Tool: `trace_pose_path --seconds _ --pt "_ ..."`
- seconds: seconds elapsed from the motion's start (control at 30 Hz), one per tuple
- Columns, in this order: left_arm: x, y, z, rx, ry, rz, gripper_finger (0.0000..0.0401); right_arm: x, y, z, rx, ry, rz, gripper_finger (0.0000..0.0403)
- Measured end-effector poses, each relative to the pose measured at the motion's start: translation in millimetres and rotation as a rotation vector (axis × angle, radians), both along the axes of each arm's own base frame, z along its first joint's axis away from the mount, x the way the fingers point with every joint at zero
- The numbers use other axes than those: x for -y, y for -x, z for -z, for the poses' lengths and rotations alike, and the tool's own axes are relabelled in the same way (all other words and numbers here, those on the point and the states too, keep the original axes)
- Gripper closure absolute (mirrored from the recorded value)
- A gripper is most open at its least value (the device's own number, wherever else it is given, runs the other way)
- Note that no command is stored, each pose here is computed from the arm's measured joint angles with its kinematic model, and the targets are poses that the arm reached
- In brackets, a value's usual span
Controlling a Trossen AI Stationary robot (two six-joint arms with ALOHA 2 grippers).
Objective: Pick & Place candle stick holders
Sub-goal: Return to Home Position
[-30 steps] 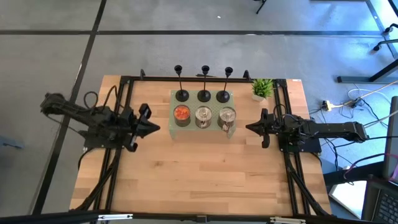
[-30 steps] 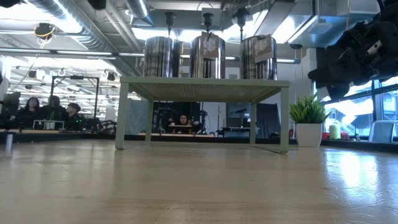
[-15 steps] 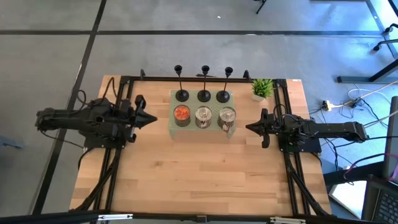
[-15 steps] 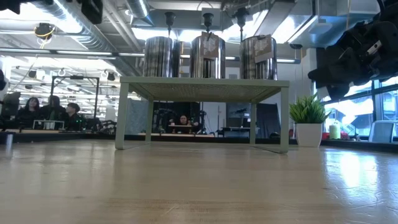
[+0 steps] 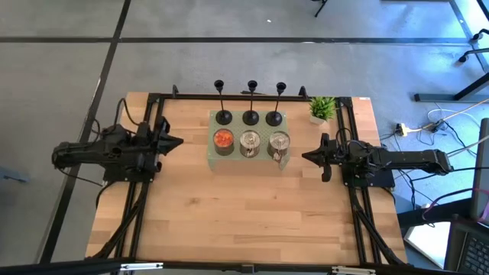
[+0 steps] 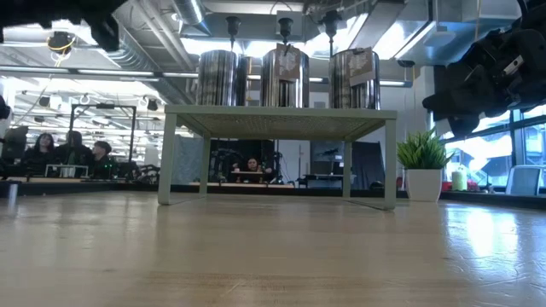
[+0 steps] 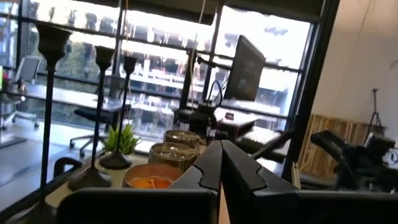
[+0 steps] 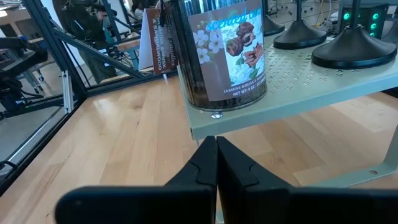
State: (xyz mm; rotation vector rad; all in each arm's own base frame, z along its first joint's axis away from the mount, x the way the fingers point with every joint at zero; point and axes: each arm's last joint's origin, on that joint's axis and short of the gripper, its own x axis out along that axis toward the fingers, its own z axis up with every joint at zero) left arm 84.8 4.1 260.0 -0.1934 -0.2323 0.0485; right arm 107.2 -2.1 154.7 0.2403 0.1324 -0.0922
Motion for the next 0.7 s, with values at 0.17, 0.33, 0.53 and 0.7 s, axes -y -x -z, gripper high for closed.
trace_pose_path --seconds 0.17,0.33,0.53,0.7 --pt "0.0 -0.5 28.0 0.054 -0.024 -0.004 0.0399 0.0 0.0 0.0 0.0 0.0 0.0 0.0402" --pt "-0.5 -3.5 50.6 0.044 -0.046 -0.024 0.0399 0.0 0.0 0.0 0.0 0.0 0.0 0.0402" --pt "-1.9 -6.6 61.5 0.026 -0.037 -0.071 0.0399 0.0 0.0 0.0 0.0 0.0 0.0 0.0402" --pt "-2.1 -8.9 69.8 0.008 -0.046 -0.074 0.0399 0.0 0.0 0.0 0.0 0.0 0.0 0.0402"
